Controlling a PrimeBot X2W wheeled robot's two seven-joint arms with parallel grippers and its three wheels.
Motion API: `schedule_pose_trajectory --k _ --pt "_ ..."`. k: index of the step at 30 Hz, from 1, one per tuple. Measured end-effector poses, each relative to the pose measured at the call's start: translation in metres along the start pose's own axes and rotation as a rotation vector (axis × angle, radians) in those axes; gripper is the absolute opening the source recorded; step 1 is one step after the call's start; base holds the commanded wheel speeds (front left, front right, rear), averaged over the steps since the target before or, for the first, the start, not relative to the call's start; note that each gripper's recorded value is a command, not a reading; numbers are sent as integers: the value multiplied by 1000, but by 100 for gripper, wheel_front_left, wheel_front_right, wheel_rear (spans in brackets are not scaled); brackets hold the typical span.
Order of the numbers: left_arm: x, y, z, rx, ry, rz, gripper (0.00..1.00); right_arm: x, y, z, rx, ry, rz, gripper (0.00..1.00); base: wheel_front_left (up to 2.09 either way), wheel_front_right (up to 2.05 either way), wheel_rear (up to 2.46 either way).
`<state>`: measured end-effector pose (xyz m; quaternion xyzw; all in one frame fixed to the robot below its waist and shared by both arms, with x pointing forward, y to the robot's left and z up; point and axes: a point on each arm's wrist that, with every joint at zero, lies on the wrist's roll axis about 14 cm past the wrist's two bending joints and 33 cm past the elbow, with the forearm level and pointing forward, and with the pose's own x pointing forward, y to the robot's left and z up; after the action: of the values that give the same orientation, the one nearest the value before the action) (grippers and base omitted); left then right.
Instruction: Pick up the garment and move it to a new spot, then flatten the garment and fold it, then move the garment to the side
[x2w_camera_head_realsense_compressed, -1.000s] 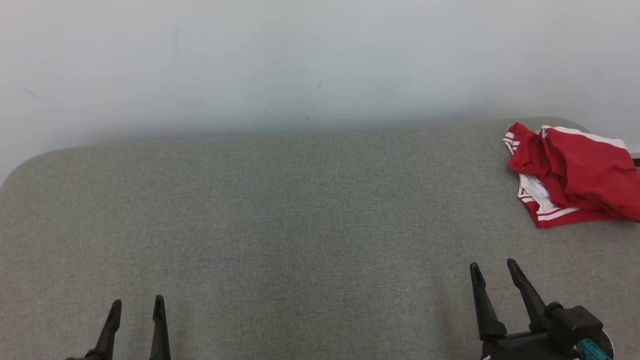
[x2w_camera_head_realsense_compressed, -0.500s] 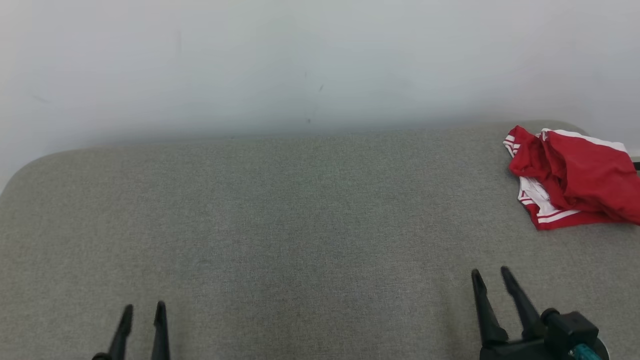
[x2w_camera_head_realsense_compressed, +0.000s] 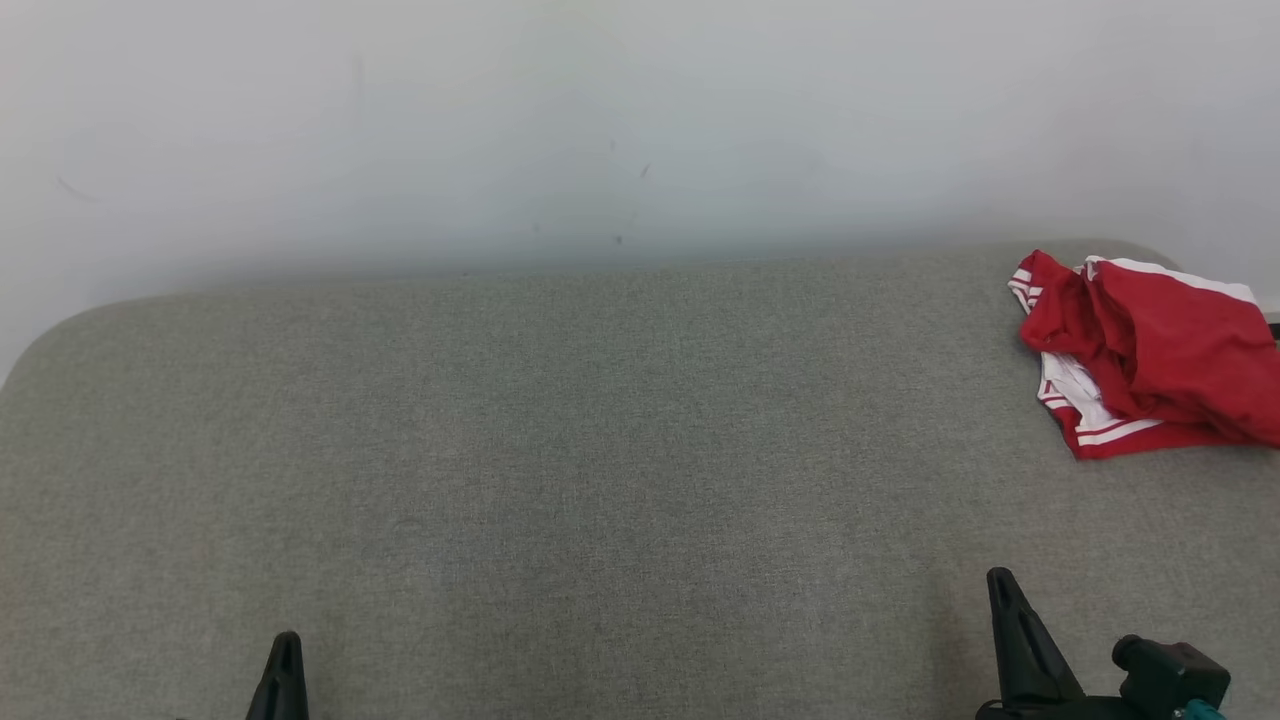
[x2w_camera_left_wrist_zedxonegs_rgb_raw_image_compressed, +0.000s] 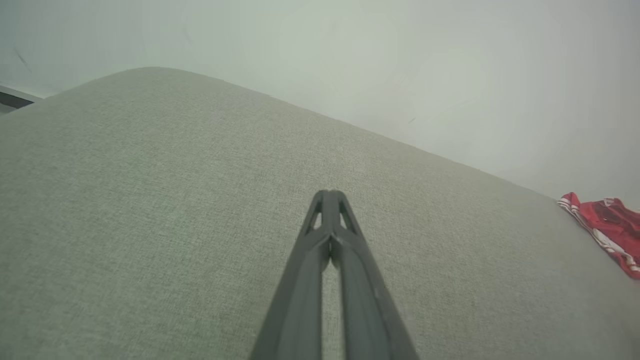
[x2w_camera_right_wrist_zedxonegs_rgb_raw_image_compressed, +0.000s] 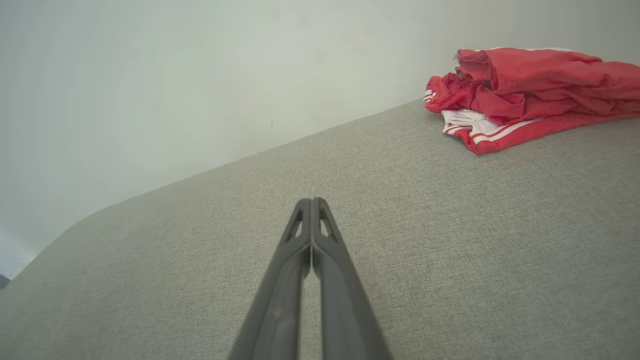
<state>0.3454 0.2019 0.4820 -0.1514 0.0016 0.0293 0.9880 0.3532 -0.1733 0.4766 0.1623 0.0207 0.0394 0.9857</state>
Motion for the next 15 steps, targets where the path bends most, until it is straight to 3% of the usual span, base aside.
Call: schedule_pose_trajectory --k 15 --pt "8 2 1 -274 19 32 0 7 -10 7 262 -9 -59 0 0 0 0"
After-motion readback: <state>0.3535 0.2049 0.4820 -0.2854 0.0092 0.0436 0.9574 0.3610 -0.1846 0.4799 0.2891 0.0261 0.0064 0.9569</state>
